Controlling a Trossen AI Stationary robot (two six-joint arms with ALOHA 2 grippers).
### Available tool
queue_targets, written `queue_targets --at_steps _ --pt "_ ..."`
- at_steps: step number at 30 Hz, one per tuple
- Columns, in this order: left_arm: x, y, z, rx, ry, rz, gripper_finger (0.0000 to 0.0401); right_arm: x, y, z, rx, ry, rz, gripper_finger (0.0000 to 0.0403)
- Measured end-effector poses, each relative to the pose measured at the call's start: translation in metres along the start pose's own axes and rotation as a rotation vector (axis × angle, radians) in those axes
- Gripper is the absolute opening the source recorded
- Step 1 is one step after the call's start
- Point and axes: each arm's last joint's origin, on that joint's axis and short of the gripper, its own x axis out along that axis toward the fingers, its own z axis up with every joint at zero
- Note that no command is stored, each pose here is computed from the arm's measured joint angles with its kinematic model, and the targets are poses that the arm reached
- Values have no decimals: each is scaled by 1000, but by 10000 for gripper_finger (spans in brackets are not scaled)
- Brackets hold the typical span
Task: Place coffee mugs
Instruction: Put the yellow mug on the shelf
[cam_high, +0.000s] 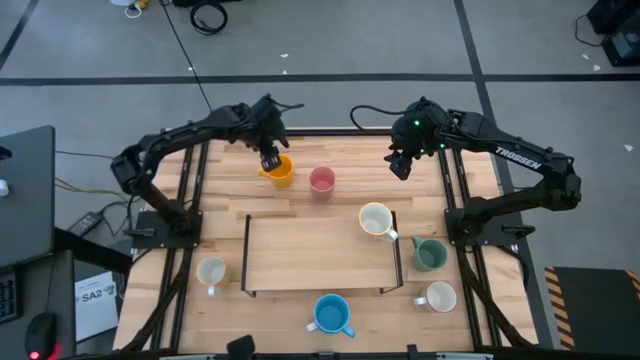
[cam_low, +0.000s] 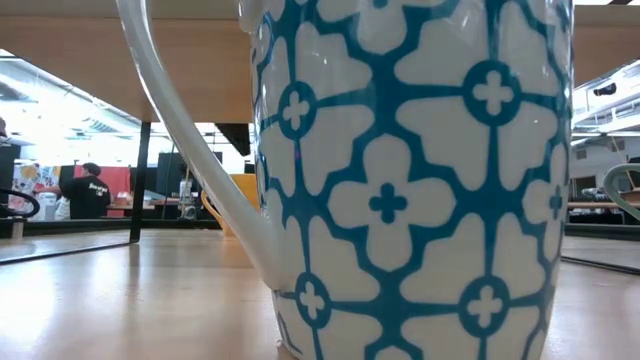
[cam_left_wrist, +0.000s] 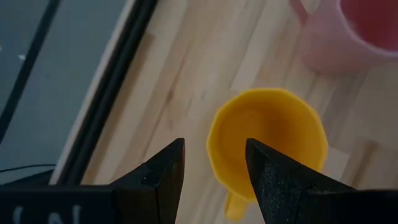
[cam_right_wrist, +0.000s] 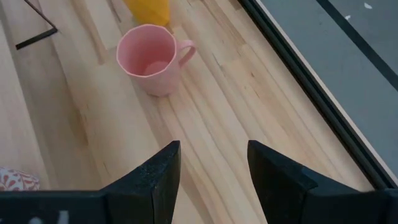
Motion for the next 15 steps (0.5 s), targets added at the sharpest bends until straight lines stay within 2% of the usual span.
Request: queue_targets --at_steps 15 --pt "41 -1 -1 2 123 -29 176 0 0 0 0 0 0 192"
